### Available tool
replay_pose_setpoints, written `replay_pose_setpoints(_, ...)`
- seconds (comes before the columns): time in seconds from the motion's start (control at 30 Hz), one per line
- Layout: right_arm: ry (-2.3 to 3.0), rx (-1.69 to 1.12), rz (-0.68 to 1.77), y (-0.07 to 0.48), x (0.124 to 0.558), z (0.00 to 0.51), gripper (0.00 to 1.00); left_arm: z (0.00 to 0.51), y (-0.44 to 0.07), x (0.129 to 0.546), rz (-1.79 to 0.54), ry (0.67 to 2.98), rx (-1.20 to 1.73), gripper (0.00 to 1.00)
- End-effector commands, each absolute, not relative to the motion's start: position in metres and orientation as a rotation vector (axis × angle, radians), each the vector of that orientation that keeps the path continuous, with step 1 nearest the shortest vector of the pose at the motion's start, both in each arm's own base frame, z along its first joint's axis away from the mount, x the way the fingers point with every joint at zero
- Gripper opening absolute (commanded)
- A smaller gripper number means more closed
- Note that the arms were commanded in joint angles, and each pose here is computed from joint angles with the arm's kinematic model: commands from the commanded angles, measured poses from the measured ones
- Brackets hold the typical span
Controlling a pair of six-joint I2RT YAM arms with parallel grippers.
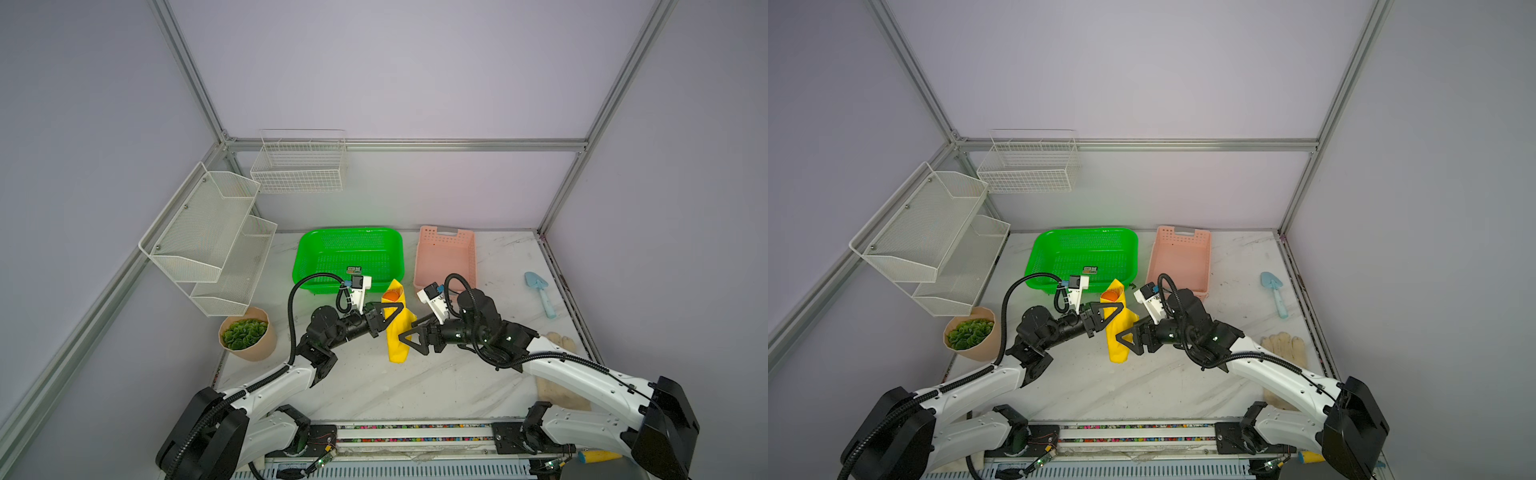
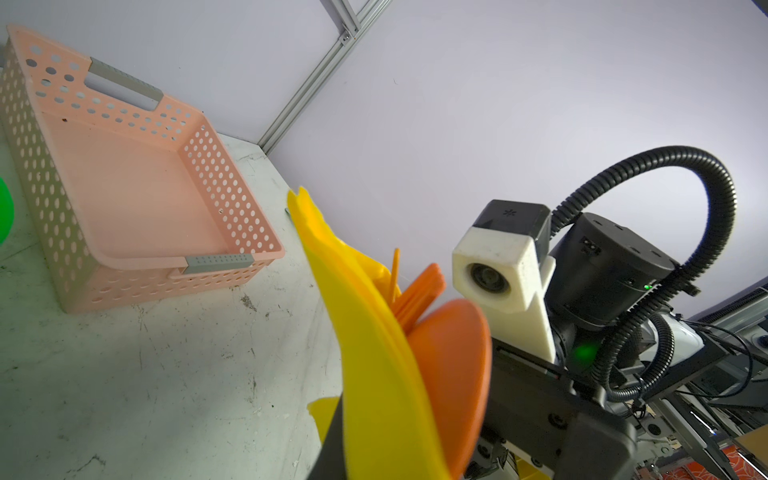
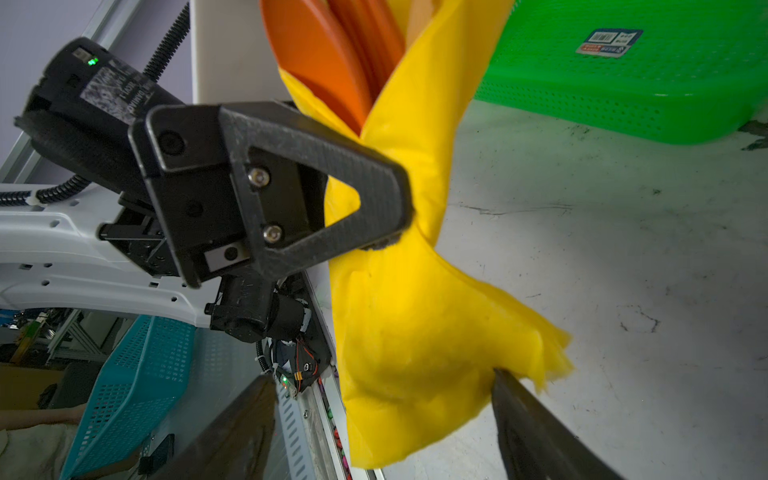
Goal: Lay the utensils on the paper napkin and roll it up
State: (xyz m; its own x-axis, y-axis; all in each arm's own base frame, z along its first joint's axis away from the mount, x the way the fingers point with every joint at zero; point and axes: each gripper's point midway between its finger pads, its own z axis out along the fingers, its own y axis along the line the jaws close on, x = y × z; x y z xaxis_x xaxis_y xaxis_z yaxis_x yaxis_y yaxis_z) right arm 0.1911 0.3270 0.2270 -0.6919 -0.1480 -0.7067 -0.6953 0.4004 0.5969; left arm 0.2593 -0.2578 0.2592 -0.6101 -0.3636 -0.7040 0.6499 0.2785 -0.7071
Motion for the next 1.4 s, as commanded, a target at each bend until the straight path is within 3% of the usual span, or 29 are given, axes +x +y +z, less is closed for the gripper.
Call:
replay_pose_setpoints(0.0,1.999,-0.751,1.302,0.335,0.194,0.247,0.83,0.311,-0.257,0.262,-1.487,1.533,0.303,0.05)
replay_pose_setpoints(0.47,1.965,-0.782,1.344,0.349,0.199,0.249,0.83,0.309,-0.263,0.263,-1.543,1.524,0.306,0.05)
replay_pose_setpoints(0.83,1.938,-0.812,1.429,0.359,0.194,0.250,0.72,0.311,-0.263,0.263,-1.559,1.495,0.302,0.05)
replay_pose_setpoints(1.0,1.914,-0.824,1.472,0.363,0.191,0.253,0.62,0.312,-0.263,0.264,-1.567,1.490,0.298,0.04)
replay_pose_setpoints(1.37,1.869,-0.845,1.548,0.368,0.184,0.253,0.54,0.318,-0.262,0.264,-1.579,1.463,0.289,0.04)
